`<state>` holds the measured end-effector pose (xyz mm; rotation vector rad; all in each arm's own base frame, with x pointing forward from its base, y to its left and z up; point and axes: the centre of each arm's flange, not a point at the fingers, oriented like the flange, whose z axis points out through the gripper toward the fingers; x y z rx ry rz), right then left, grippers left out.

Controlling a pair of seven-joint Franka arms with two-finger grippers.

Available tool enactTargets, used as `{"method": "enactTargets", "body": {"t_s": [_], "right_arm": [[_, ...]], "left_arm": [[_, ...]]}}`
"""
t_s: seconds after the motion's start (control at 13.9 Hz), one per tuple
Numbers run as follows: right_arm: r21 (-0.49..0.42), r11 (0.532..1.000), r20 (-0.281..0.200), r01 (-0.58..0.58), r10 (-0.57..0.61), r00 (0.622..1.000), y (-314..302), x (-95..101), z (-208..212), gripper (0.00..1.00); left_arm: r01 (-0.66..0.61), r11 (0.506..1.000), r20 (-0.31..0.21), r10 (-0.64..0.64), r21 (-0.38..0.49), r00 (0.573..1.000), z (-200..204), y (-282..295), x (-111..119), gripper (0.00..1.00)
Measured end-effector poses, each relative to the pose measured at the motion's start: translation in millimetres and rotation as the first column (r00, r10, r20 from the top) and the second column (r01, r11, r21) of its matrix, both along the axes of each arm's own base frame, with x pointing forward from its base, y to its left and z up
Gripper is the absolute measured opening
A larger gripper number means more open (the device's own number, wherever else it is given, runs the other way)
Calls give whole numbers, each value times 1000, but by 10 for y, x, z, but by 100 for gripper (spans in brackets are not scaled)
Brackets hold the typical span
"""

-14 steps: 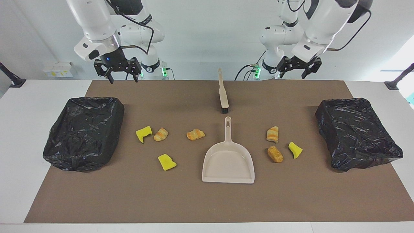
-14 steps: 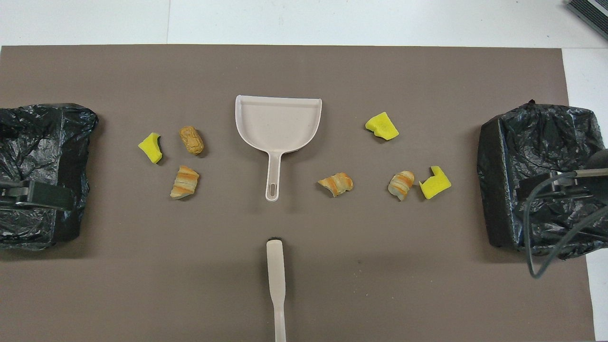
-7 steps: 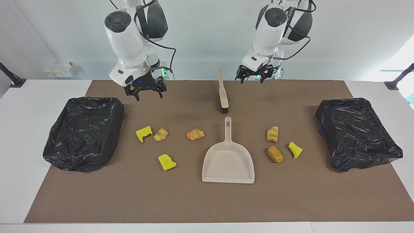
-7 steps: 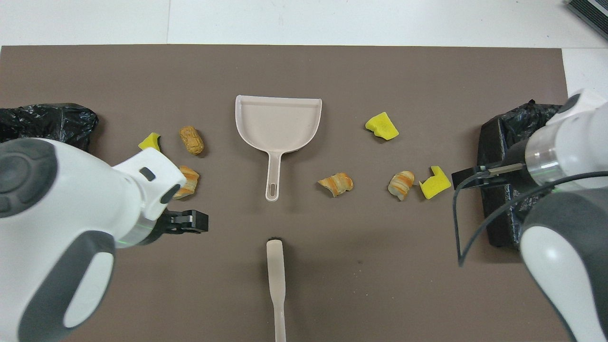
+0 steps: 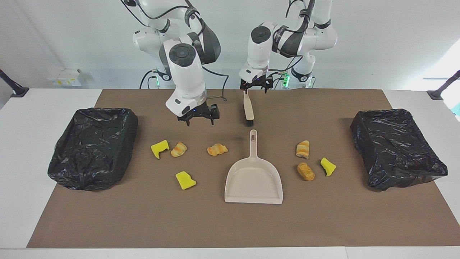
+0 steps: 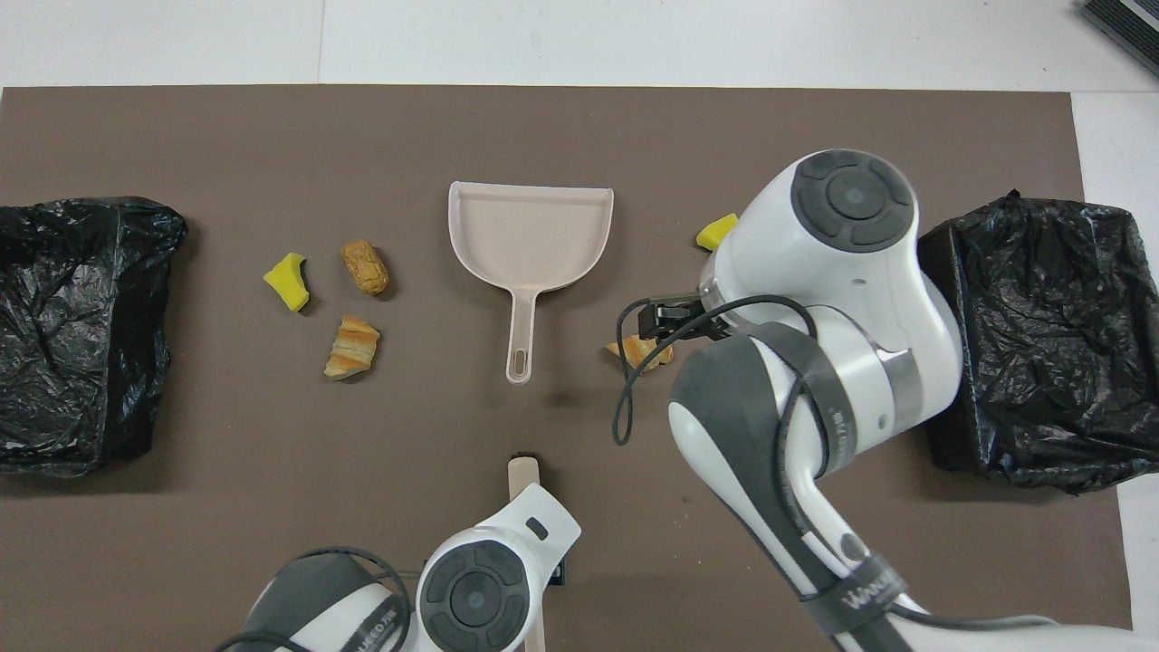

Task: Sweep and dump trash in bin
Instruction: 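Reach the right gripper to the dustpan handle and grasp it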

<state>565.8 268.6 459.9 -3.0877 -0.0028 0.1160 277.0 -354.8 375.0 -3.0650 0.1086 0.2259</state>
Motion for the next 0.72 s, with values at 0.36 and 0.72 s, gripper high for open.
{"method": "enactTargets", "body": {"t_s": [0.36, 0.72], "right_arm": [[3, 1000, -24, -6, 6, 1000, 854, -124, -570, 100], [45, 998, 3, 33, -33, 999, 1325, -154, -615, 100]], "left_arm": [[2, 1000, -29, -3, -14, 1000, -284, -67, -282, 100], [-5, 999, -40, 3, -37, 999, -281, -121, -341, 100]]}}
